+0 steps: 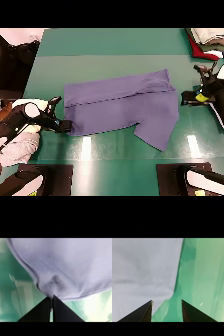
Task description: Fold the shirts.
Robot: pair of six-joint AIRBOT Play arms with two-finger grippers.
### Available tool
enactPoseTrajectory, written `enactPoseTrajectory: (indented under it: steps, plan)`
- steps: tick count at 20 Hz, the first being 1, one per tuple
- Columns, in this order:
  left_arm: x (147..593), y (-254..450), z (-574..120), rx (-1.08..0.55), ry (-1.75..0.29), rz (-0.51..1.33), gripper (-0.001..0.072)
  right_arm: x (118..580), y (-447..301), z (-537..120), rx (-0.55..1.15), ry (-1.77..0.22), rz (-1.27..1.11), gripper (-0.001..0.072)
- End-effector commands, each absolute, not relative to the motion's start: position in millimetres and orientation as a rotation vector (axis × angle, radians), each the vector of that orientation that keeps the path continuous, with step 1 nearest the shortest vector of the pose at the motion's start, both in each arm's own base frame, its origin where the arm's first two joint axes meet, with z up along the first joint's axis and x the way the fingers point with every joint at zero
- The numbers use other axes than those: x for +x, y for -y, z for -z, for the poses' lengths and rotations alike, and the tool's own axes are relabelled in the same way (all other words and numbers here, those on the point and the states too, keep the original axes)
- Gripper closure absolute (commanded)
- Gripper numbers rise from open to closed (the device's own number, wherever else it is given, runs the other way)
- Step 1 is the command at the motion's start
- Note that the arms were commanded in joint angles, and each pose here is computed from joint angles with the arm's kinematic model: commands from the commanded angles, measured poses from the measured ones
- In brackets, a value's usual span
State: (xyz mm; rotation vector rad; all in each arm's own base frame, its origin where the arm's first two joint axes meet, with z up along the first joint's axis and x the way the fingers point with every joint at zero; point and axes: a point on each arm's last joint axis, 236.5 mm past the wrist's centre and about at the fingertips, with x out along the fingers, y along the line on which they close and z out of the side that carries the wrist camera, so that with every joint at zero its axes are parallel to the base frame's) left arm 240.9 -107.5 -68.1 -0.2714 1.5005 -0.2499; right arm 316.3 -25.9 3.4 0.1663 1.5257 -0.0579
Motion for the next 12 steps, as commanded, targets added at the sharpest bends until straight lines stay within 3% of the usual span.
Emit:
enactPoseTrajectory:
  steps: [1, 4, 12]
  plan:
    - [259, 112, 45, -0.242, -1.443, 0.296, 0.0683, 264, 7, 24, 0.295, -1.66, 0.037, 0.0296]
    - [276, 114, 30, -0.235, -1.383, 0.306, 0.0683, 236, -18, 51, 0.403, -1.679, -0.002, 0.0301]
    - [276, 114, 27, -0.226, -1.388, 0.317, 0.0682, 213, -36, 87, 0.406, -1.691, 0.017, 0.0305]
